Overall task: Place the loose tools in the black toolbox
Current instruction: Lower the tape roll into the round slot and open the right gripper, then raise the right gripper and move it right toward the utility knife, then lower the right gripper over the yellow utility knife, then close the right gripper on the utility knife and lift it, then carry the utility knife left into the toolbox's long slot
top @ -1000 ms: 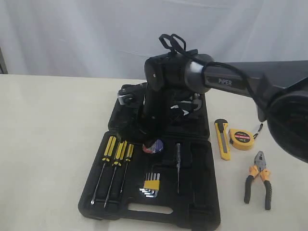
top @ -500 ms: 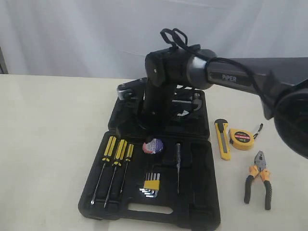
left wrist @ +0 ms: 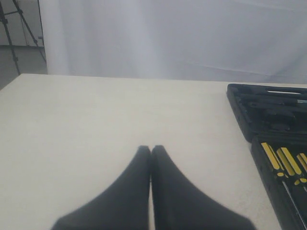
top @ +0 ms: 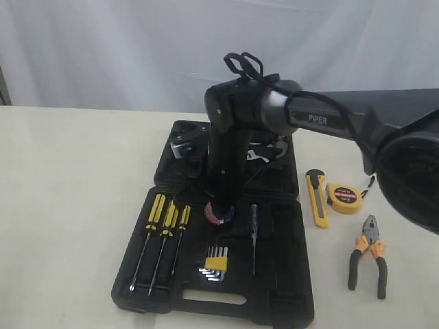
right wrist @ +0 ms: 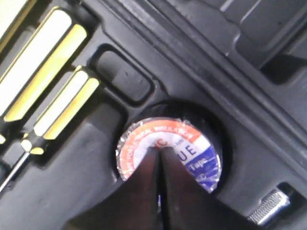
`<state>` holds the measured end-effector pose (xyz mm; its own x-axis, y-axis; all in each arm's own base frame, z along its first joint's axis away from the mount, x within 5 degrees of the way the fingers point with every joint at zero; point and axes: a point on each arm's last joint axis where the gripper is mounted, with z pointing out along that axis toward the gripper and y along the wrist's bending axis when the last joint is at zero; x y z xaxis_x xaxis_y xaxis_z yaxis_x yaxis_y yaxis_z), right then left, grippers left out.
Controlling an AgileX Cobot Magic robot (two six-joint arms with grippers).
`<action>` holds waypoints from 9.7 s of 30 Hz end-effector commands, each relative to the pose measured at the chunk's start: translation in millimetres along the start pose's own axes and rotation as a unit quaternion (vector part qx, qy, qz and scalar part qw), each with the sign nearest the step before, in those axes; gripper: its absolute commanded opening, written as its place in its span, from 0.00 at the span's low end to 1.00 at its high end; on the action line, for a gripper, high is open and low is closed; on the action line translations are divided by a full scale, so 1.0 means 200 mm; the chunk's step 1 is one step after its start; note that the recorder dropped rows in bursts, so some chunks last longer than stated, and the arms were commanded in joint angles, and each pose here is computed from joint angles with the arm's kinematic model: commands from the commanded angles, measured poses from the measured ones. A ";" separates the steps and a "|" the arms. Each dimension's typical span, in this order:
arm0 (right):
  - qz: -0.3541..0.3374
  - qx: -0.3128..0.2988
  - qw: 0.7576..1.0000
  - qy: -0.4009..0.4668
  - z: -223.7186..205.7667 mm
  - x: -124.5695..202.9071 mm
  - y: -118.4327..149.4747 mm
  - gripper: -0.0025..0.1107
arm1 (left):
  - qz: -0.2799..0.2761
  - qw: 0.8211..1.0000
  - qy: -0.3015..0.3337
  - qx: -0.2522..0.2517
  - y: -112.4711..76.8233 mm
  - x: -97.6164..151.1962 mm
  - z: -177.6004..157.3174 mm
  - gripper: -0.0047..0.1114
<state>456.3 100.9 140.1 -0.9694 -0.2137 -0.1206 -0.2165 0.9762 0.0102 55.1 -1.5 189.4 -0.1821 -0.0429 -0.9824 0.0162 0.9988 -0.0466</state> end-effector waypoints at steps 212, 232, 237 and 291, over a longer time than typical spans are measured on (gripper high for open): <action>0.262 0.030 0.964 0.020 0.05 0.31 -0.88 0.37 | -0.002 1.000 0.000 0.001 0.00 0.00 0.00 0.04; 0.272 0.029 0.962 -0.001 0.00 0.29 -0.88 0.02 | -0.002 1.000 0.000 0.001 0.00 0.00 0.00 0.04; 0.266 0.029 0.963 -0.007 -0.20 0.31 -0.85 0.02 | -0.002 1.000 0.000 0.001 0.00 0.00 0.00 0.04; 0.334 0.019 0.942 -0.006 -0.10 0.59 -0.20 0.30 | -0.002 1.000 0.000 0.001 0.00 0.00 0.00 0.04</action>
<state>348.2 36.0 145.6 -0.8862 0.4497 -0.1112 0.4463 0.8932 0.0556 55.1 -1.5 189.4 -0.1821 -0.0429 -0.9824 0.0162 0.9988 -0.0466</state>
